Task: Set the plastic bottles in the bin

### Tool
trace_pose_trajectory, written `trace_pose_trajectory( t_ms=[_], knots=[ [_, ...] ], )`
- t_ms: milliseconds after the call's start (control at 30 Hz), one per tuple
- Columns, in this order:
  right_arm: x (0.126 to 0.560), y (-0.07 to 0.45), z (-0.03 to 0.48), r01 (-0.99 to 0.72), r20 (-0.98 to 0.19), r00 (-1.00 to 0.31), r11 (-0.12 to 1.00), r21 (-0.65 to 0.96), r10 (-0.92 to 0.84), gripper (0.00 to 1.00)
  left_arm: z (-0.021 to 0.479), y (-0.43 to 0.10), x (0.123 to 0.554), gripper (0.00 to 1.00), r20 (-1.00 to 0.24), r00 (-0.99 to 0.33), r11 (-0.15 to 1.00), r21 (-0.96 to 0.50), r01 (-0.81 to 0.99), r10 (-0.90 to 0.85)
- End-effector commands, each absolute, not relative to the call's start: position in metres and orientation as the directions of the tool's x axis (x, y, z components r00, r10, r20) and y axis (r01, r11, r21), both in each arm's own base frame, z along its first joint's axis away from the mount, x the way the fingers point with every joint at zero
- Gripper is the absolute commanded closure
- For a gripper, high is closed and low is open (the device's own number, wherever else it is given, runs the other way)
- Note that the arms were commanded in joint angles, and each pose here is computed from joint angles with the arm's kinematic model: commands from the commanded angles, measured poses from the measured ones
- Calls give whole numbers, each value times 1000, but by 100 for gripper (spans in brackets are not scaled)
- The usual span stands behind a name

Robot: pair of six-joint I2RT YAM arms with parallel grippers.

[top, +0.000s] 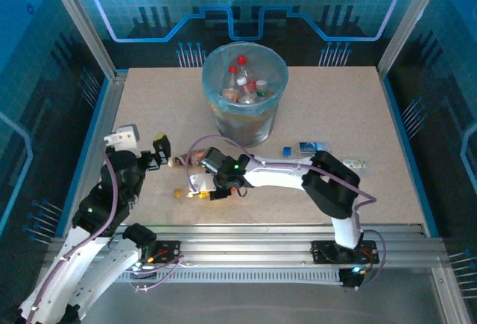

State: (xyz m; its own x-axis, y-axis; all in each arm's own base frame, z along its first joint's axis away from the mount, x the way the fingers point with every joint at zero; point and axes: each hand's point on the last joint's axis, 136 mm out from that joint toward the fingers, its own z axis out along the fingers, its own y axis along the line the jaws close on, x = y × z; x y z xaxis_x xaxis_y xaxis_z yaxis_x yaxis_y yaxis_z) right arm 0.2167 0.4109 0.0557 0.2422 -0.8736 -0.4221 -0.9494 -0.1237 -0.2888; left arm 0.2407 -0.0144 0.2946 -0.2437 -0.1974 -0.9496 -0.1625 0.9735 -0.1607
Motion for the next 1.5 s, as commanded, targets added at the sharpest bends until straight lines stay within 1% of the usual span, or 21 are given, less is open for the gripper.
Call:
trace_pose_trajectory(
  t_ms=[0, 133, 233, 333, 400, 500, 567, 600, 633, 733, 933, 1000, 1100, 1167, 1233, 1333, 1367, 1467],
  knots=[
    [217, 404, 108, -950, -544, 170, 9, -311, -822, 52, 317, -22, 242, 2, -951, -222, 974, -197, -111, -217],
    [215, 381, 145, -947, -648, 83, 143, -288, -757, 52, 325, -57, 252, 5, -936, -286, 973, -226, 49, -203],
    [214, 360, 177, -937, -733, 36, 232, -261, -680, 53, 333, -95, 257, 7, -911, -363, 935, -286, 210, -196],
    [217, 340, 206, -920, -808, -9, 322, -225, -589, 54, 339, -133, 260, 11, -866, -458, 856, -383, 346, -202],
    [219, 326, 222, -906, -845, -34, 375, -199, -533, 54, 344, -159, 259, 14, -830, -521, 781, -456, 427, -200],
    [223, 311, 238, -887, -875, -57, 427, -177, -481, 54, 354, -189, 256, 20, -784, -588, 659, -551, 512, -198],
    [226, 303, 249, -872, -890, -66, 460, -168, -450, 54, 360, -202, 253, 24, -765, -614, 596, -588, 546, -193],
    [226, 300, 257, -867, -902, -64, 471, -161, -427, 54, 361, -206, 254, 25, -756, -627, 576, -602, 552, -189],
    [224, 297, 251, -868, -903, -76, 473, -150, -424, 54, 361, -208, 254, 27, -748, -636, 566, -612, 552, -188],
    [223, 291, 261, -866, -925, -77, 485, -122, -371, 54, 355, -212, 257, 33, -721, -670, 560, -634, 533, -177],
    [224, 285, 266, -861, -935, -82, 496, -108, -346, 54, 346, -222, 258, 52, -664, -730, 526, -684, 506, -163],
    [224, 284, 266, -860, -935, -85, 499, -105, -343, 54, 346, -224, 258, 52, -653, -739, 514, -696, 501, -165],
    [223, 283, 265, -859, -938, -96, 504, -91, -333, 54, 346, -226, 258, 49, -642, -748, 504, -708, 495, -167],
    [223, 282, 263, -857, -939, -104, 509, -83, -329, 54, 347, -228, 258, 49, -635, -755, 492, -717, 494, -167],
    [223, 281, 261, -854, -938, -112, 515, -78, -327, 54, 348, -230, 257, 53, -628, -760, 474, -727, 497, -166],
    [224, 278, 260, -848, -939, -117, 525, -76, -324, 53, 349, -234, 257, 65, -619, -769, 454, -739, 498, -163],
    [224, 277, 259, -846, -939, -118, 529, -76, -324, 52, 349, -235, 257, 67, -614, -773, 449, -743, 496, -161],
    [225, 275, 259, -838, -939, -120, 539, -79, -323, 51, 347, -236, 258, 68, -608, -778, 450, -746, 491, -158]
  ],
)
